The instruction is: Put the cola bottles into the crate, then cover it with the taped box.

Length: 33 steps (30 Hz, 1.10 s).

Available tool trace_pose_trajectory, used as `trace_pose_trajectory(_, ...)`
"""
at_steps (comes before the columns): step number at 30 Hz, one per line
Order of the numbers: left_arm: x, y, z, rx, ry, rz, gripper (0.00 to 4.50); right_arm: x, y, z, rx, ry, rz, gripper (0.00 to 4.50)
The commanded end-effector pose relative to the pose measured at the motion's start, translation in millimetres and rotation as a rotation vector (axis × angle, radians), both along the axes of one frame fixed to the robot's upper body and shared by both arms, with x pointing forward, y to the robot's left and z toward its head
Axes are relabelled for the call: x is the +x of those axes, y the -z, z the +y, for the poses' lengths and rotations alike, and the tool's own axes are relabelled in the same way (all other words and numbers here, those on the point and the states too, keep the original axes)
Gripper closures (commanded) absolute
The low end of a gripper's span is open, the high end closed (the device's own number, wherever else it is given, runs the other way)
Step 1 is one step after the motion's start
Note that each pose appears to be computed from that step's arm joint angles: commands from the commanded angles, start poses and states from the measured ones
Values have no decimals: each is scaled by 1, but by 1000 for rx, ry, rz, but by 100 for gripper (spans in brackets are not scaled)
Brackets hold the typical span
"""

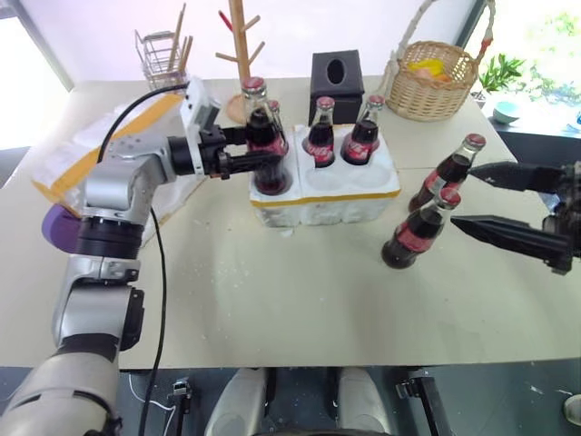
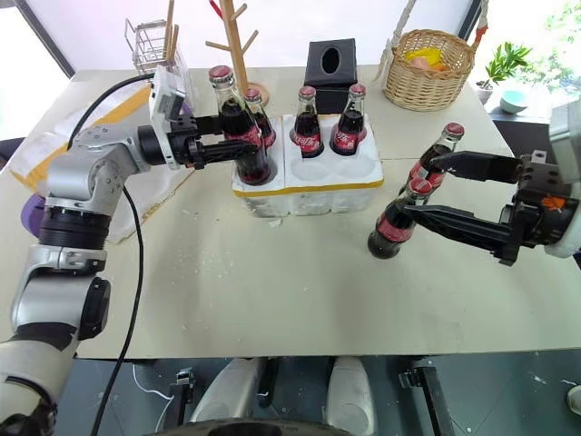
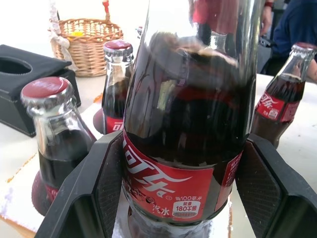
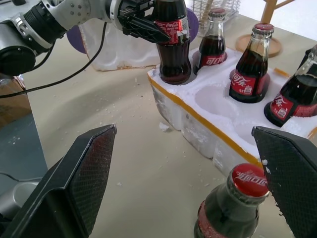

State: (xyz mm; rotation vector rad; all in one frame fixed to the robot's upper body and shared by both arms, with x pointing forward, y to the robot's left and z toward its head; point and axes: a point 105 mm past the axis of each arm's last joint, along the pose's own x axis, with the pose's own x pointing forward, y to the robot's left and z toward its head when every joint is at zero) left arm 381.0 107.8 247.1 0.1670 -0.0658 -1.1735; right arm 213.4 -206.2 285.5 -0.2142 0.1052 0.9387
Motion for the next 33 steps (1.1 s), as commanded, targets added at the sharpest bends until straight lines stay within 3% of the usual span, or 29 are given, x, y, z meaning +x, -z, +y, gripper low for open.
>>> trace_pose_trajectory(1, 7, -1, -6, 9, -37, -67, 186, -3, -6, 0, 2, 16, -58, 0)
trace_pose_trajectory(8, 24, 28, -8, -21, -131, -16, 186, 0, -3, -3, 3, 40, -51, 0)
trace_pose_trajectory(12, 16, 27, -8, -36, -82, -3, 6, 1, -1, -7, -5, 61, -46, 0)
trace_pose_trajectory(19, -12, -22, 18, -112, -13, 15, 6, -3, 4, -32, 11, 195, -43, 0)
trace_pose_trajectory(25, -68, -66, 33, -141, 196, 85, 6, -11, 41, -52, 22, 344, 20, 0)
trace_pose_trajectory(27, -83, -64, 28, -103, 261, 104, 6, -8, 59, -52, 39, 384, 46, 0)
trace_pose_trajectory(33, -105, -14, 10, 104, 336, 130, 6, 16, 102, -38, 105, 462, 55, 0)
